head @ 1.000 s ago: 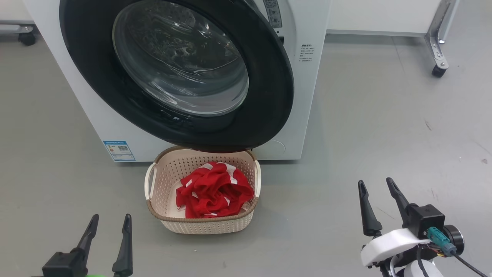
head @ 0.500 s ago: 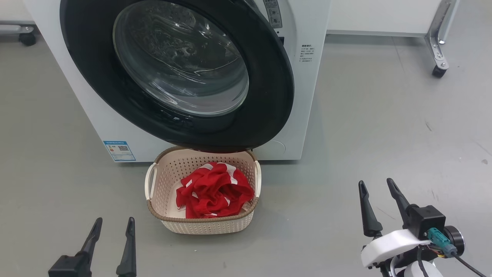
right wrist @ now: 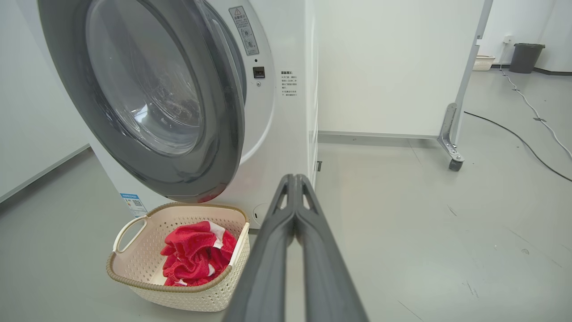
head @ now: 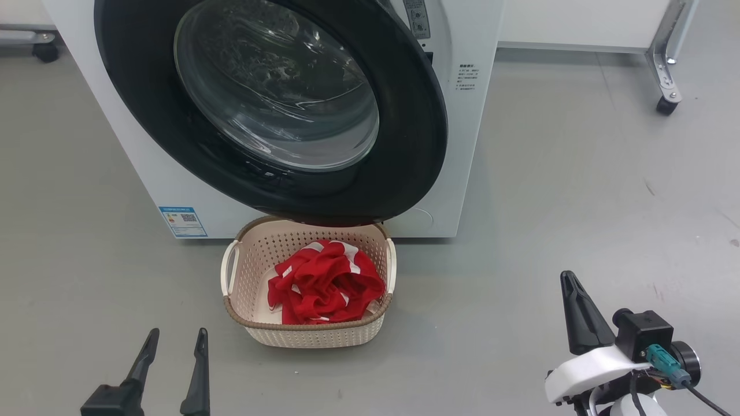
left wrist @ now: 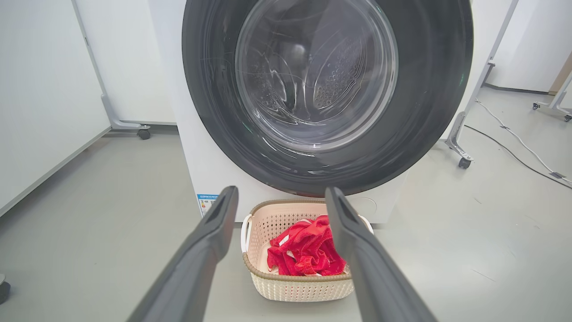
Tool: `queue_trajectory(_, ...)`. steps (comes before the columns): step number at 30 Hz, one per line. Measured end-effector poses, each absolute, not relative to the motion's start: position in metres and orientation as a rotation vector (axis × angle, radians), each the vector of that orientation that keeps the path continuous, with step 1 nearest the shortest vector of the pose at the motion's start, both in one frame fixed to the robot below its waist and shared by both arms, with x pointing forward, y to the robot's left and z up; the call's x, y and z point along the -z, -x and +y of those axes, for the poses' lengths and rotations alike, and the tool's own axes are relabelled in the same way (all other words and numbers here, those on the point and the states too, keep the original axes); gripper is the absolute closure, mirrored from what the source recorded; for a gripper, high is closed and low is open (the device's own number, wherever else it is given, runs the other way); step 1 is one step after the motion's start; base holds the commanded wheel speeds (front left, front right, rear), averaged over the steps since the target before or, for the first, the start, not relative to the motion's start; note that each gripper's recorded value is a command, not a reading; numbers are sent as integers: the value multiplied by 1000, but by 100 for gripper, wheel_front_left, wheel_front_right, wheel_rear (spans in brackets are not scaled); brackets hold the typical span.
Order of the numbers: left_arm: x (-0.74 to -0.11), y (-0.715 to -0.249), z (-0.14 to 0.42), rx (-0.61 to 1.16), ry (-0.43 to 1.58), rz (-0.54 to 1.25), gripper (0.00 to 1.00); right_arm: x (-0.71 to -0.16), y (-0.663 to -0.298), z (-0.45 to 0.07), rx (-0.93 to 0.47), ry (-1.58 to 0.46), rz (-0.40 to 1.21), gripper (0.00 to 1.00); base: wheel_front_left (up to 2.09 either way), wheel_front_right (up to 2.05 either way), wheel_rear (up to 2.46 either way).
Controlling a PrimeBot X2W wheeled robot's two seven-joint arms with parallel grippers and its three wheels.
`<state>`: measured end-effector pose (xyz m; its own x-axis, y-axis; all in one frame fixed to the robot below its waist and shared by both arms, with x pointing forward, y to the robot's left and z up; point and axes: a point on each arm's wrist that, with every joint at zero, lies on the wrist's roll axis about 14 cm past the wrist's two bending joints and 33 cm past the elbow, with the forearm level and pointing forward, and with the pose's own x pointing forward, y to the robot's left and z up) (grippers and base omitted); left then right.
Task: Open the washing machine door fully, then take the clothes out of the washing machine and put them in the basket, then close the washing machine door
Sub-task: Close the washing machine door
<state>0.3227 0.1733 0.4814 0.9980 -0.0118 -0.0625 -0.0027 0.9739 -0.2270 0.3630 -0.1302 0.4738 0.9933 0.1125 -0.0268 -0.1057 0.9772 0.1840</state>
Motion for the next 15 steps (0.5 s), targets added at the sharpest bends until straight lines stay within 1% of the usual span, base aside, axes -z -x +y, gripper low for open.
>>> queue_trajectory(4, -479, -323, 173, 6, 218, 73, 0, -473, -365, -130, -111, -185, 39, 100, 0, 0, 0)
queue_trajectory(8, -478, -326, 174, 1, 216, 76, 0, -473, -370, -121, -146, -180, 41, 100, 0, 0, 0)
queue_trajectory(15, -484, -337, 181, -22, 213, 51, 0, -503, -406, -96, -277, -114, -56, 100, 0, 0, 0)
